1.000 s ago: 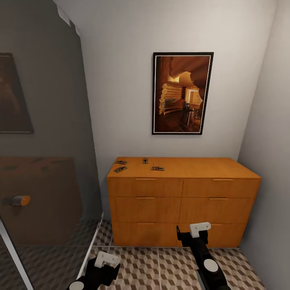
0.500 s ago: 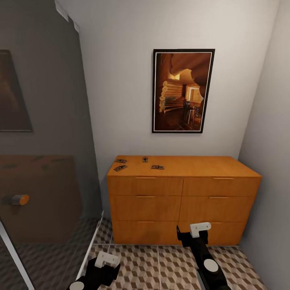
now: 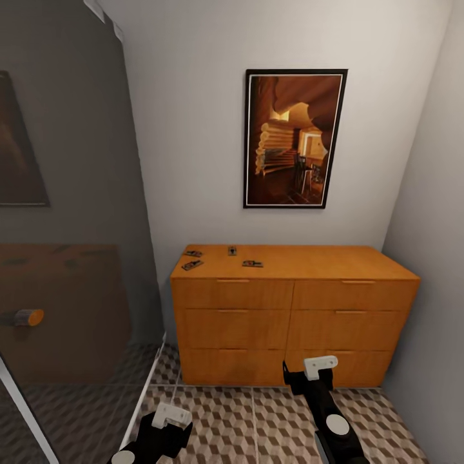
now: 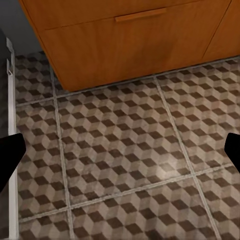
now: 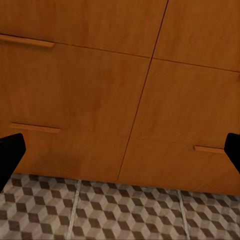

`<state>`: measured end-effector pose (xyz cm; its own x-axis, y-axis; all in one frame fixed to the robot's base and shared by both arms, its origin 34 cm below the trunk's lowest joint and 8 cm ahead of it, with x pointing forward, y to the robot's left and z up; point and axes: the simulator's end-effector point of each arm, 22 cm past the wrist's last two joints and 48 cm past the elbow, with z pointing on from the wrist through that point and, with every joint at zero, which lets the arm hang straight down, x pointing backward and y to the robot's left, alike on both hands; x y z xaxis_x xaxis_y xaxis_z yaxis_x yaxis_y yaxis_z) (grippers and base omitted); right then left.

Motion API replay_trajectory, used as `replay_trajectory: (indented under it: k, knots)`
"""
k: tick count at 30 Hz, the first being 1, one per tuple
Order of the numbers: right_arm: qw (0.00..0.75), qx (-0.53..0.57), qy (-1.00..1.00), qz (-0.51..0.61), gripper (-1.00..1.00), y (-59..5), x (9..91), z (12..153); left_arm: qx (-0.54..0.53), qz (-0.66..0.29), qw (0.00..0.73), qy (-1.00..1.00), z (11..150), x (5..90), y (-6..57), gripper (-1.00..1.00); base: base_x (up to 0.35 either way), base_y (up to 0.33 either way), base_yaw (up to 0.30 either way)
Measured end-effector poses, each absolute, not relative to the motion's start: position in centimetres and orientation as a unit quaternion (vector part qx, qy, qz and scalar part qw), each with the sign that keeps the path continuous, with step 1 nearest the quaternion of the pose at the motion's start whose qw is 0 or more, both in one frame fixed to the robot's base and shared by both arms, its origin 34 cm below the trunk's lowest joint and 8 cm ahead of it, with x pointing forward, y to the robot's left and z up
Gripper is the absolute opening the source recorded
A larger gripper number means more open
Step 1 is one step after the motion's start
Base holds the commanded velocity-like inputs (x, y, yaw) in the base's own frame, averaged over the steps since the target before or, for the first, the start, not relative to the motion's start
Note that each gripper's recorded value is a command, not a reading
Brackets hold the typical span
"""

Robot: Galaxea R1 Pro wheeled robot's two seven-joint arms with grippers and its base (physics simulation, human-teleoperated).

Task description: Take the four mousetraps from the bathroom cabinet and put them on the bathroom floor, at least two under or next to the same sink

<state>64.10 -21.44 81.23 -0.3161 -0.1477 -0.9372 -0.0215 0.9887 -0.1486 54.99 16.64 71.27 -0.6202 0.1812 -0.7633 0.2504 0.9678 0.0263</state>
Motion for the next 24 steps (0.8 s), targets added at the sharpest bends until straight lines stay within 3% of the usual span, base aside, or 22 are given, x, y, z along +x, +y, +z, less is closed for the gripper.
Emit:
replay_trajectory:
  k: [24]
  knots:
    - [0.573,-0.054,0.816,-0.053,1.00,-21.4,64.1,80.0,0.120,-0.043,0.407,0.904,70.2,54.7,16.7,1.00,0.000,0.000,-0.018]
